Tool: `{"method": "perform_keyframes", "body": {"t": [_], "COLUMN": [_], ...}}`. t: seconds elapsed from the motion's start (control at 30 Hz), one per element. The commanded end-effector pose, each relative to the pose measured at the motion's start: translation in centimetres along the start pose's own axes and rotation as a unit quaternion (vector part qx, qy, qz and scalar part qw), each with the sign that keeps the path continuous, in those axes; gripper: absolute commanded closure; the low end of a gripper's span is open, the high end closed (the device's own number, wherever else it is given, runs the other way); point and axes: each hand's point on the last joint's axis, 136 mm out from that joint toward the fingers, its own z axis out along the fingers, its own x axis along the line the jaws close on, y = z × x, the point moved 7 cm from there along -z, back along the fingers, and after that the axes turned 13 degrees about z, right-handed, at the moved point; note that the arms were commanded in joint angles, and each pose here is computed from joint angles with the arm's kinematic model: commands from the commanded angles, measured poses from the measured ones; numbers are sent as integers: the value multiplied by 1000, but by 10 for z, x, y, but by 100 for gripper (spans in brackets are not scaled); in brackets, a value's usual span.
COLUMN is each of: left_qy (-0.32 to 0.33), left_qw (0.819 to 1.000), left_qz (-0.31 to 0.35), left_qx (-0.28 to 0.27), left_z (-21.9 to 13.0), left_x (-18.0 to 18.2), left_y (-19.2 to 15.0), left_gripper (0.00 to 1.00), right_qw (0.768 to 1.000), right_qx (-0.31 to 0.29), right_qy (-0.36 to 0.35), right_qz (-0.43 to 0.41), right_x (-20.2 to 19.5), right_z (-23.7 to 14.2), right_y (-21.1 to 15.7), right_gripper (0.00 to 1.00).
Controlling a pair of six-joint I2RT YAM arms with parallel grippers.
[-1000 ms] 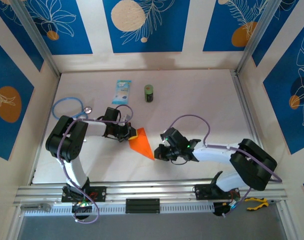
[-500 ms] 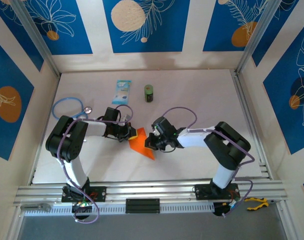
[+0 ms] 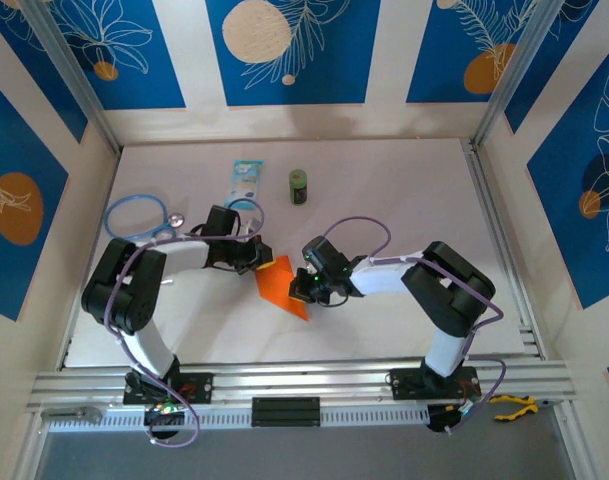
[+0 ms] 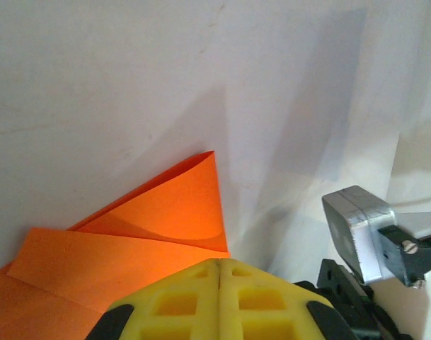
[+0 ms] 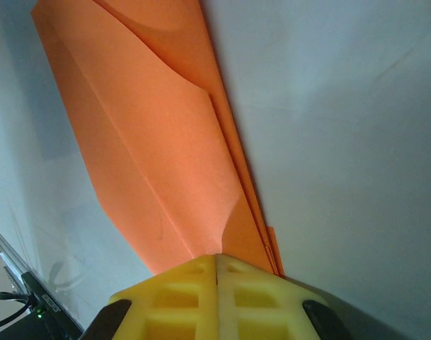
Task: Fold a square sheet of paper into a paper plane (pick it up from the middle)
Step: Fourth fold the wing at the center of the table, then turn over the paper at the center of the table.
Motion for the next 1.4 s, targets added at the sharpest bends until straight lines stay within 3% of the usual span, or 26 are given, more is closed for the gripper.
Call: {"method": "perform_keyframes", "body": {"t": [0.0, 0.3, 0.73, 1.07, 1.2, 1.37], "left_qy": [16, 58, 102, 63, 27, 13], "left_qw": [1000, 997, 993, 997, 999, 999], "left_qz": [-14, -34, -51, -9, 16, 18], "left_qx": [19, 27, -20, -51, -19, 28], "left_z": [5, 12, -16, -44, -29, 0], "left_x": [5, 39, 67, 17, -4, -3], "left_y": [-8, -9, 22, 27, 16, 0], "left_gripper": [96, 99, 98, 95, 94, 94], "right_qw": [993, 992, 992, 997, 998, 999], "right_qx": [10, 8, 6, 8, 2, -6], "right_qy": [-111, -119, -121, -77, -57, -46], "right_qz": [35, 37, 41, 19, 7, 2], "right_x": [-47, -49, -59, -40, -28, -19], "right_z": [5, 3, 1, -1, -6, -11], "right_y": [-12, -12, -14, -11, -9, -8], "right_gripper": [99, 99, 99, 98, 97, 96]}}
